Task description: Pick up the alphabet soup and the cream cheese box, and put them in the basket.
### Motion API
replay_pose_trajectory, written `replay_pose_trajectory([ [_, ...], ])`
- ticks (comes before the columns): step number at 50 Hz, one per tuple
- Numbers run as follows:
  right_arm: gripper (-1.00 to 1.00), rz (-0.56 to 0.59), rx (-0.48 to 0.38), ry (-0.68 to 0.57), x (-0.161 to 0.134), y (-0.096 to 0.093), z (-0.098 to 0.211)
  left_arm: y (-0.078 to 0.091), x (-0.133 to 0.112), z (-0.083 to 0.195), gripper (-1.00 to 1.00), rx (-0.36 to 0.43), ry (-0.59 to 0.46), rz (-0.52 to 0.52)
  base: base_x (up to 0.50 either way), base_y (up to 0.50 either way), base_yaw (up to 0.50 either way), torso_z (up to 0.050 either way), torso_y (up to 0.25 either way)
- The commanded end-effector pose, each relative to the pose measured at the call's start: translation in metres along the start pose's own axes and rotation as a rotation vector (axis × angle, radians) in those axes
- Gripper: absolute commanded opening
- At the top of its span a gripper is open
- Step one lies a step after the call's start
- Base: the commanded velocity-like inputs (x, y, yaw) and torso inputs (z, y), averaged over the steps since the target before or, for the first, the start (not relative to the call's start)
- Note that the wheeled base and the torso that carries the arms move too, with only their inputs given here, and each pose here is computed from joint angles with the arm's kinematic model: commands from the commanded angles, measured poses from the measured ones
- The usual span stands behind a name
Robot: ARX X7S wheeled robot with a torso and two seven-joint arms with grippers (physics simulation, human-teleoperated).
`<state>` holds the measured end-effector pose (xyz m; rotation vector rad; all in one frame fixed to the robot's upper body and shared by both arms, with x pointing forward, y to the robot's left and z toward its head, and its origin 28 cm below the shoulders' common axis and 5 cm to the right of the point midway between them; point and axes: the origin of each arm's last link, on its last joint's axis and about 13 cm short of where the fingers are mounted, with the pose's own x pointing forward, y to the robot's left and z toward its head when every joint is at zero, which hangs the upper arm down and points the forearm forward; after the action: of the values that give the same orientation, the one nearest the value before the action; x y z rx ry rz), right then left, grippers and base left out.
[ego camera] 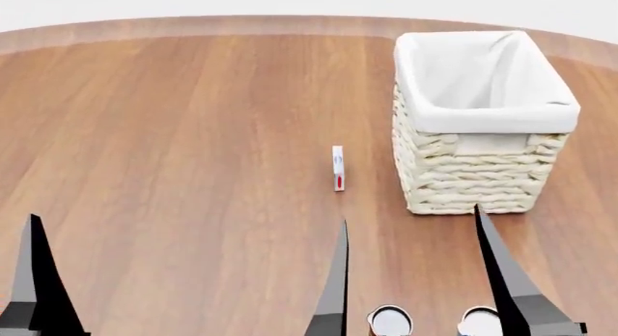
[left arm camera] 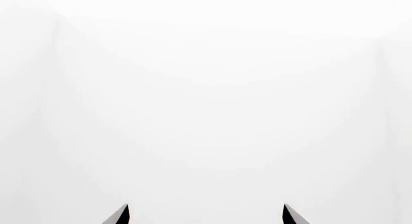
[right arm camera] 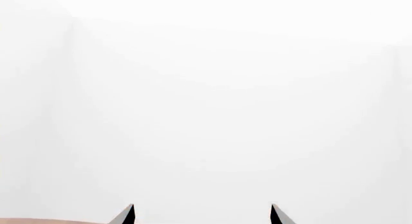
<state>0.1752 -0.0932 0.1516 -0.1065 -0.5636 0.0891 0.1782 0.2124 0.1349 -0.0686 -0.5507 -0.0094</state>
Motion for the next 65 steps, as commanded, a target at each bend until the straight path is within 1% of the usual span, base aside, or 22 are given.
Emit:
replay_pose_trajectory([
  [1, 1.0, -0.001, 0.008, 0.001, 0.0002, -0.0006, 0.0001, -0.0005, -0.0005, -0.0006, 1.0, 0.0, 0.005, -0.004, 0.23, 0.0, 0.0, 0.0, 0.0],
  [16, 1.0, 0.004, 0.011, 0.001, 0.0004, -0.0003, -0.0008, -0.0008, -0.0002, -0.0021, 1.0, 0.007, 0.009, -0.005, 0.23, 0.0, 0.0, 0.0, 0.0],
  [23, 1.0, 0.003, 0.01, 0.001, 0.0002, -0.0006, -0.0013, -0.001, 0.0016, -0.0042, 1.0, 0.046, -0.003, 0.023, 0.24, 0.0, 0.0, 0.0, 0.002],
  [32, 1.0, 0.0, 0.013, 0.002, 0.0002, -0.0003, -0.0025, -0.0015, 0.0012, -0.0061, 1.0, 0.057, -0.005, 0.025, 0.24, 0.0, 0.0, 0.0, 0.0],
  [35, 1.0, -0.001, 0.014, 0.003, 0.0002, -0.0004, -0.003, -0.0031, -0.0011, -0.0068, 1.0, 0.029, -0.008, 0.011, 0.24, 0.0, 0.0, 0.0, 0.0],
  [37, 1.0, -0.001, 0.015, 0.003, 0.0002, -0.0004, -0.0026, -0.0034, -0.0018, -0.0073, 1.0, 0.025, -0.013, -0.001, 0.24, 0.0, 0.0, 0.0, 0.0],
  [38, 1.0, -0.001, 0.015, 0.002, 0.0004, -0.0007, -0.0027, -0.0033, -0.0019, -0.0067, 1.0, -0.002, 0.001, -0.02, 0.24, 0.0, 0.0, 0.0, 0.0],
  [41, 1.0, -0.001, 0.016, 0.003, 0.0007, -0.0008, -0.0031, -0.0031, -0.0018, -0.0067, 1.0, 0.01, -0.005, -0.014, 0.24, 0.0, 0.0, 0.0, 0.0],
  [48, 1.0, -0.001, 0.018, 0.004, 0.0006, -0.0007, -0.0035, -0.0031, -0.0023, -0.0066, 1.0, -0.001, 0.006, -0.025, 0.24, 0.0, 0.0, 0.0, 0.0],
  [65, 1.0, 0.001, 0.023, 0.001, 0.0006, 0.0, -0.0033, -0.0025, -0.0031, -0.0065, 1.0, 0.003, 0.007, -0.027, 0.24, 0.0, 0.0, 0.0, 0.001],
])
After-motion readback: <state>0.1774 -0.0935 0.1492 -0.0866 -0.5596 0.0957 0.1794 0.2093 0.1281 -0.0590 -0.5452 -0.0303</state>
